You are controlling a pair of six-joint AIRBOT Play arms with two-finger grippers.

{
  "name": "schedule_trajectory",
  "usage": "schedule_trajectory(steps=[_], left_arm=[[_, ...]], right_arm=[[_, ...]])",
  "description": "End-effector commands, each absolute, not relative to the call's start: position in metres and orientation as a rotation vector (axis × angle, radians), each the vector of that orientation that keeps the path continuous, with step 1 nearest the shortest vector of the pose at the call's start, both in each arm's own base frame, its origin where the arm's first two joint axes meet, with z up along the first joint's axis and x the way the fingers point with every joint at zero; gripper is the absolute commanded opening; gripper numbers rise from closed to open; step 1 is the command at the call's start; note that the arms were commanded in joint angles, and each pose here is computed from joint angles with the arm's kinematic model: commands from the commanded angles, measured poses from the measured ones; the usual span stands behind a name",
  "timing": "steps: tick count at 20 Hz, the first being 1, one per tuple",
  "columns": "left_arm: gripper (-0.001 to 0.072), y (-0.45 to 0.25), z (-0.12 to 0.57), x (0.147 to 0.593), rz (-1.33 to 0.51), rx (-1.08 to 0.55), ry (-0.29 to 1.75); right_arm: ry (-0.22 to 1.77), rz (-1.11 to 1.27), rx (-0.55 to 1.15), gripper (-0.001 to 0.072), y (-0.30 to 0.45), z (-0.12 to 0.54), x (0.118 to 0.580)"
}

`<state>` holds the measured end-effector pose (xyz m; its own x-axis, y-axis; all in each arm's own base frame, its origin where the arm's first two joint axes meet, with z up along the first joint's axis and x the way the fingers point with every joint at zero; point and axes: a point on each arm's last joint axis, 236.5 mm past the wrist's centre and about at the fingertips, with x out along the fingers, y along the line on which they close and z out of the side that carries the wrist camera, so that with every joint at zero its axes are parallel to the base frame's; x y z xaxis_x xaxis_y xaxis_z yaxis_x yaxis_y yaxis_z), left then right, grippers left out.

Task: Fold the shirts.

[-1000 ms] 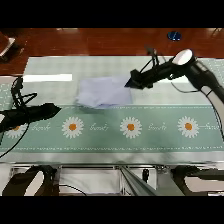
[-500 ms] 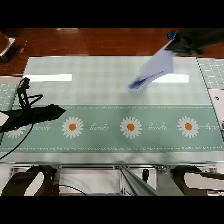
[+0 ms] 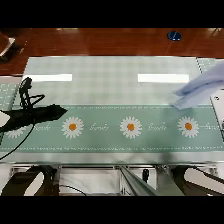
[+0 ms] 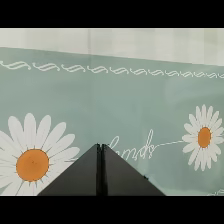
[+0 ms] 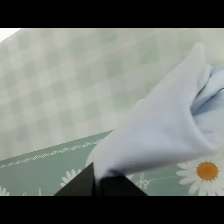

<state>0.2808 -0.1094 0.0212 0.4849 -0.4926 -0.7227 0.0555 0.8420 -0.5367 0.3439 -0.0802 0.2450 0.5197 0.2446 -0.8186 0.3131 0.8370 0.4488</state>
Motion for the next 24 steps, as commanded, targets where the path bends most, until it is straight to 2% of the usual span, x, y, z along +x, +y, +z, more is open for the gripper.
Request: schedule_trajectory(steps=[1,4,9,12,13,14,15,18,19,20,22,23,24], left_arm=[[0.0017,-0.109,0.022,0.283,-0.346,-0.482,1.01],[0.0017,-0.107,0.023,0.286,-0.339,-0.483,0.997],[0.0017,-0.103,0.026,0.293,-0.321,-0.483,0.963],[0.0017,-0.104,0.027,0.295,-0.32,-0.483,0.951],[0.0017,-0.105,0.027,0.295,-0.323,-0.481,0.952],[0.0017,-0.106,0.027,0.295,-0.325,-0.479,0.952],[0.0017,-0.106,0.028,0.296,-0.325,-0.478,0.949],[0.0017,-0.103,0.029,0.301,-0.323,-0.456,0.921],[0.0017,-0.1,0.033,0.307,-0.344,-0.383,0.879],[0.0017,-0.093,0.038,0.315,-0.338,-0.328,0.838],[0.0017,-0.076,0.068,0.335,-0.3,-0.334,0.763],[0.0017,-0.072,0.092,0.348,-0.294,-0.342,0.712],[0.0017,-0.072,0.118,0.36,-0.304,-0.347,0.662]], right_arm=[[1.073,-0.273,0.648,0.0025,-0.127,0.233,0.289],[1.126,-0.44,0.71,0.0026,-0.149,0.201,0.235],[1.243,-0.827,0.806,0.0026,-0.169,0.141,0.118],[1.365,-1.054,0.782,0.0029,-0.158,0.108,0.05],[1.41,-1.137,0.766,0.013,-0.154,0.097,0.028],[1.442,-1.156,0.78,0.0335,-0.148,0.086,0.021],[1.481,-1.121,0.787,0.0413,-0.141,0.074,0.022],[1.481,-1.1,0.696,0.0412,-0.154,0.071,0.032],[1.436,-1.086,0.665,0.0399,-0.163,0.075,0.043],[1.377,-1.046,0.649,0.0352,-0.171,0.081,0.062],[1.21,-0.835,0.648,0.0058,-0.17,0.103,0.134],[1.088,-0.658,0.666,0.0028,-0.157,0.124,0.187],[0.952,-0.481,0.693,0.0028,-0.136,0.15,0.24]])
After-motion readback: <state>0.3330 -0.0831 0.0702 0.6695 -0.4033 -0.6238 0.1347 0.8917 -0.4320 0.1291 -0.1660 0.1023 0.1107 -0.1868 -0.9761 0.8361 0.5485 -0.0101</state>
